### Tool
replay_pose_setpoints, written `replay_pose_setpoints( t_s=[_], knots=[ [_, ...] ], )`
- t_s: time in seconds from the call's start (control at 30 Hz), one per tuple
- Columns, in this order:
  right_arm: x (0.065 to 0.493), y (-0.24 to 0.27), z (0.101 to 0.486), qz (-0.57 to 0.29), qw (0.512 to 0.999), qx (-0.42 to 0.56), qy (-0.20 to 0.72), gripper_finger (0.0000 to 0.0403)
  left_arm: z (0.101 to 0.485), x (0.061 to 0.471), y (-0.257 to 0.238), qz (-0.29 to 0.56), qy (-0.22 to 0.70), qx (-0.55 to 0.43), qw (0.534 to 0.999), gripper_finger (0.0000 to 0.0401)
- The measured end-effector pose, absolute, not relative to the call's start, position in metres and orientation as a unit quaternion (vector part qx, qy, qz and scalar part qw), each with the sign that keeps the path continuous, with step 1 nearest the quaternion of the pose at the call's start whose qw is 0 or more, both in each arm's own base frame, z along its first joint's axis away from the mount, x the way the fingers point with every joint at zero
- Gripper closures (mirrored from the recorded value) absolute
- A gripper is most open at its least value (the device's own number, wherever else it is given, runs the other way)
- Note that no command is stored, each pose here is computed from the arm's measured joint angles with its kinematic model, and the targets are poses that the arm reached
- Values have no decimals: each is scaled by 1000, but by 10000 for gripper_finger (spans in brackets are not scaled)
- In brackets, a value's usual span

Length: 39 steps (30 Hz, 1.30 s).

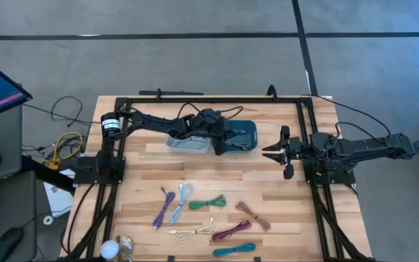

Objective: Pick & Place USB Port
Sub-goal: Put the purple patterned charger cable into the green bin, then put the purple charger cable into the white bin

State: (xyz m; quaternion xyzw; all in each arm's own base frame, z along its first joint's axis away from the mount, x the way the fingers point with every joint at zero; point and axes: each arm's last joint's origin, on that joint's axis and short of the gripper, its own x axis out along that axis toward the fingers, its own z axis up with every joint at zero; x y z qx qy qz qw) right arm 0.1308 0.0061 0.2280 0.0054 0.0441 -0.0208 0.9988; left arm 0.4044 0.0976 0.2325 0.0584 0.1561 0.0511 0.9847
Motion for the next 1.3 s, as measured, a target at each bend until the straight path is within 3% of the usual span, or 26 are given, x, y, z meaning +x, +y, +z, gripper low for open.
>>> replay_pose_setpoints(
  t_s=[0.2,0.37,0.57,0.8,0.93,1.13,1.3],
  knots=[
    [131,6,228,-21,999,5,44,328,234,405,97,59,150,61,985,279],
    [131,6,228,-21,999,5,44,328,236,404,97,57,145,80,985,269],
    [131,6,228,-18,999,16,45,328,270,389,90,34,120,83,989,293],
    [131,6,228,-18,999,21,45,328,323,341,62,4,157,79,984,317],
    [131,6,227,-18,998,22,49,328,338,315,36,-39,175,123,976,323],
    [133,6,230,-19,999,9,34,328,327,270,3,-95,166,164,968,342],
    [133,7,241,-17,1000,-1,-24,328,310,221,-4,-84,138,155,975,369]
  ],
)
